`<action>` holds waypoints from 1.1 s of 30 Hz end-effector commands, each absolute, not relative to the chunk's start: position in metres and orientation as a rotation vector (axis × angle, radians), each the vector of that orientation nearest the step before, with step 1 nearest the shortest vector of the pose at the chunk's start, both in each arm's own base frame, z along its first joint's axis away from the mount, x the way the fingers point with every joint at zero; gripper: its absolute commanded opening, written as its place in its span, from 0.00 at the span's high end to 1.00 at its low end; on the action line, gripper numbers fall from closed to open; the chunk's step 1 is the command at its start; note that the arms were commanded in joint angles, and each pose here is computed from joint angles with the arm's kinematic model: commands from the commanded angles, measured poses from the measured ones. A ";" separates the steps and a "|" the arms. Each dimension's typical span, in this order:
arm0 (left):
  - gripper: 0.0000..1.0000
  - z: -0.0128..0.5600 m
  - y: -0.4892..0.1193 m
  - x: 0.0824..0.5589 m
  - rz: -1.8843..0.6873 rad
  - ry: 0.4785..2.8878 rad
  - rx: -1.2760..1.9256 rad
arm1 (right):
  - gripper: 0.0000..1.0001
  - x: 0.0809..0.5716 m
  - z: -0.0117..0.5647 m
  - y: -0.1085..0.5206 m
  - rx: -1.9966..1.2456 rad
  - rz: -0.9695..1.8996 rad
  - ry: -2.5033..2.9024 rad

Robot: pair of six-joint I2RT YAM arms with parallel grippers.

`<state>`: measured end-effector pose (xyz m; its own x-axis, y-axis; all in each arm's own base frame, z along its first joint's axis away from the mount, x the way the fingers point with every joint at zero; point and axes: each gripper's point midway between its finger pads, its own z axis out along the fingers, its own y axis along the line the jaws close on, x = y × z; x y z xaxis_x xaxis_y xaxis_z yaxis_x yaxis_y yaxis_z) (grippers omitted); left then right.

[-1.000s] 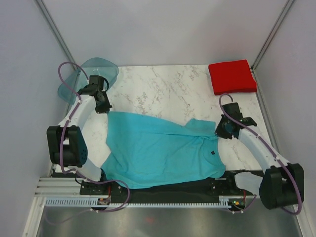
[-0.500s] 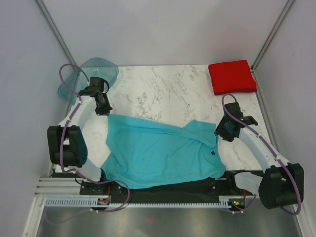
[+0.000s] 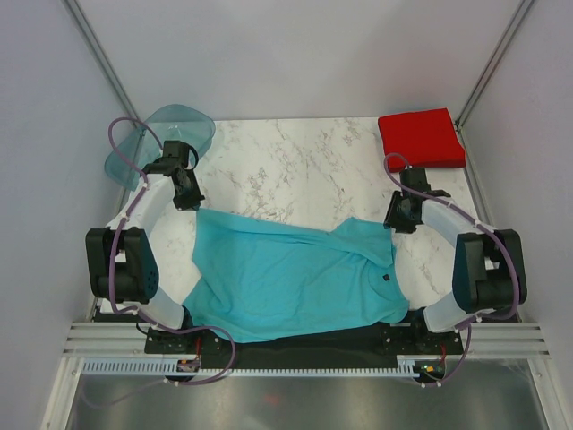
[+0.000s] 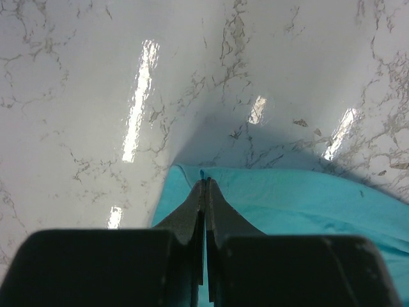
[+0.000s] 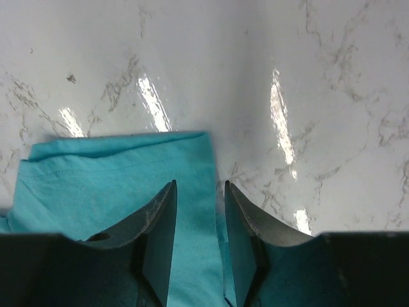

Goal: Fold and stack the t-shirts
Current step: Flatten the tshirt out

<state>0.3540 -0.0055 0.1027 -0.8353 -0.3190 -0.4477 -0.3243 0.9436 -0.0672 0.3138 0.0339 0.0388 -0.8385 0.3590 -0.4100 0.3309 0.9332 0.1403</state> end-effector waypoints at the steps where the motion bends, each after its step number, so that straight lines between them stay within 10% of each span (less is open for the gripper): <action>1: 0.98 0.106 -0.006 0.356 0.006 2.622 -0.422 | 0.56 0.349 0.046 0.035 0.403 0.123 2.587; 12: 0.98 0.106 -0.005 0.358 0.009 2.618 -0.423 | 0.61 0.350 0.019 0.033 0.358 0.115 2.658; 20: 0.98 0.131 -0.011 0.371 -0.050 2.548 -0.430 | 1.00 0.360 0.035 0.042 0.329 0.178 2.649; 27: 0.98 0.303 -0.007 0.407 -0.127 2.101 -0.438 | 1.00 0.431 0.293 0.028 0.301 0.164 2.063; 33: 0.98 0.436 0.002 0.380 -0.186 1.758 -0.489 | 1.00 0.386 0.488 0.009 0.297 0.155 1.590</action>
